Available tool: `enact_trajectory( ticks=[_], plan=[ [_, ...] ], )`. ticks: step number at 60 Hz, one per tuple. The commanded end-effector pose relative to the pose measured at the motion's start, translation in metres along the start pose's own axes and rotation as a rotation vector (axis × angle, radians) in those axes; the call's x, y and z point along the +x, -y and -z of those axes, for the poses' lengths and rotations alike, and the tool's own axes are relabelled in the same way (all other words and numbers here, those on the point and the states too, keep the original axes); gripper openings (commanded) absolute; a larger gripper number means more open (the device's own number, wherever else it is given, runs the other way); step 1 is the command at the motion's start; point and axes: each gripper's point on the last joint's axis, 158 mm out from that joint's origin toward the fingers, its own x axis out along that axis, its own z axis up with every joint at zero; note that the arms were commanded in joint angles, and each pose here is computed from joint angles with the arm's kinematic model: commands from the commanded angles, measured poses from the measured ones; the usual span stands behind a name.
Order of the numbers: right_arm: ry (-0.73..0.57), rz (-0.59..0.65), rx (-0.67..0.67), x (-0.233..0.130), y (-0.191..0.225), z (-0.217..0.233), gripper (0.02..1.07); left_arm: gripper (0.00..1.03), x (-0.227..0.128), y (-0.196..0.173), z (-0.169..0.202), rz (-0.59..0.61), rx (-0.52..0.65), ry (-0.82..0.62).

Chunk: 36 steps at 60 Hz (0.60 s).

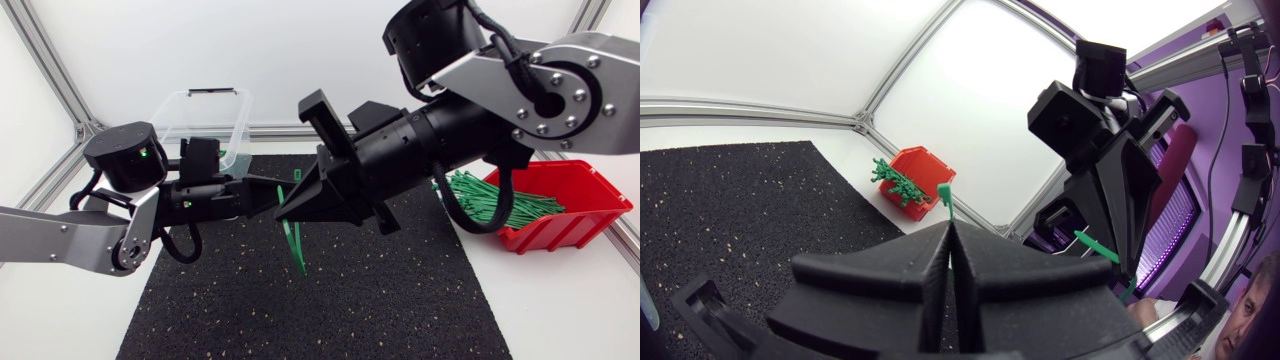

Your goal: Take a green cable tie from the red box, thread the tail through the head to close it, then place it in the transparent bin on the left.

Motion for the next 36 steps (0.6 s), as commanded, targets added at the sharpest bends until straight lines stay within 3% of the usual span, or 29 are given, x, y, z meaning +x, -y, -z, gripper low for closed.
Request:
enact_trajectory(
  ticks=[1,36],
  plan=[
    [-0.004,0.007,0.072,0.004,0.012,-0.003,0.07,0.03,-0.003,-0.001,-0.004,-0.004,-0.006,0.014],
    [0.030,-0.074,0.062,-0.011,0.007,-0.009,0.07,0.03,-0.015,0.021,-0.004,-0.007,0.096,0.041]
  ],
)
